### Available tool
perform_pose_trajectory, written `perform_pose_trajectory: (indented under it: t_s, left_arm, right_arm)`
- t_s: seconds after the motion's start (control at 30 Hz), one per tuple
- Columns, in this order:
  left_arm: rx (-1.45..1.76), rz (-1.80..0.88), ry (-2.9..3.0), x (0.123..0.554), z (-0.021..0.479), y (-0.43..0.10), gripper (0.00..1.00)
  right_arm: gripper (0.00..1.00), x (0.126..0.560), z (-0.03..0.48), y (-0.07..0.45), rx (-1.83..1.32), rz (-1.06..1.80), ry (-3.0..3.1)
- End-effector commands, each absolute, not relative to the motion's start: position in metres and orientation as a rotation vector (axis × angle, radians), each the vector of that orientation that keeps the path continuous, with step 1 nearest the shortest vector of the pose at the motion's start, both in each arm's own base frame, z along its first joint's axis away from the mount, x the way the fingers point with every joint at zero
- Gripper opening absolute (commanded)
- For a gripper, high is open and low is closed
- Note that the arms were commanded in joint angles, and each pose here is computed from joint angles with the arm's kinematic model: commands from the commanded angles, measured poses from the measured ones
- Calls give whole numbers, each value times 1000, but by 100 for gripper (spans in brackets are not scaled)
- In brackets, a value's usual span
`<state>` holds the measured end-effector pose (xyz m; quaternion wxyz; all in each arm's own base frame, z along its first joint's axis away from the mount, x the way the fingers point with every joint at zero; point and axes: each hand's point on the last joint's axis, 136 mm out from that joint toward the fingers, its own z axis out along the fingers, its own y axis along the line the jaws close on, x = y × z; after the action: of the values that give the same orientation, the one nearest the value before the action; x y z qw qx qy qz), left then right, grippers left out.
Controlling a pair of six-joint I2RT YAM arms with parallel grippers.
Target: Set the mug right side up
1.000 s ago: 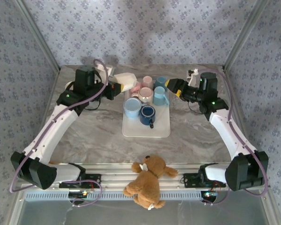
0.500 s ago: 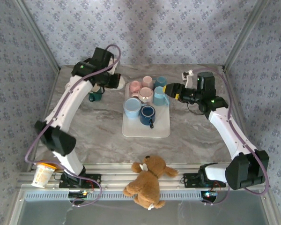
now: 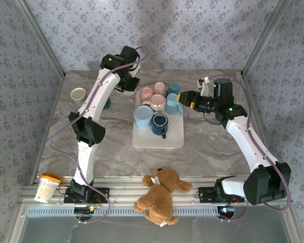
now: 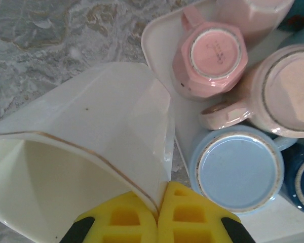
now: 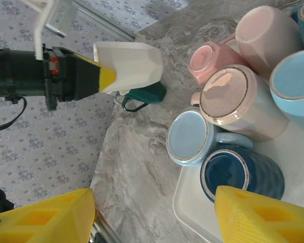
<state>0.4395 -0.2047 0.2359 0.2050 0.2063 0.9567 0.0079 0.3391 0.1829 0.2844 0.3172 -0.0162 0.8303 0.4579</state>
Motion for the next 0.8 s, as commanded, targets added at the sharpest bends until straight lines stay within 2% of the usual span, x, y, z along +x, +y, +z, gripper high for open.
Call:
perform_pose_trajectory:
  t_s: [0.0, 0.77]
  left_arm:
    - [652, 82, 2696, 430, 234, -196, 0]
    - [745, 241, 2827, 459, 151, -176, 1]
  right_arm:
    - [66, 334, 286, 179, -52, 1191, 2187]
    - [66, 332, 280, 177, -1, 1187, 2203]
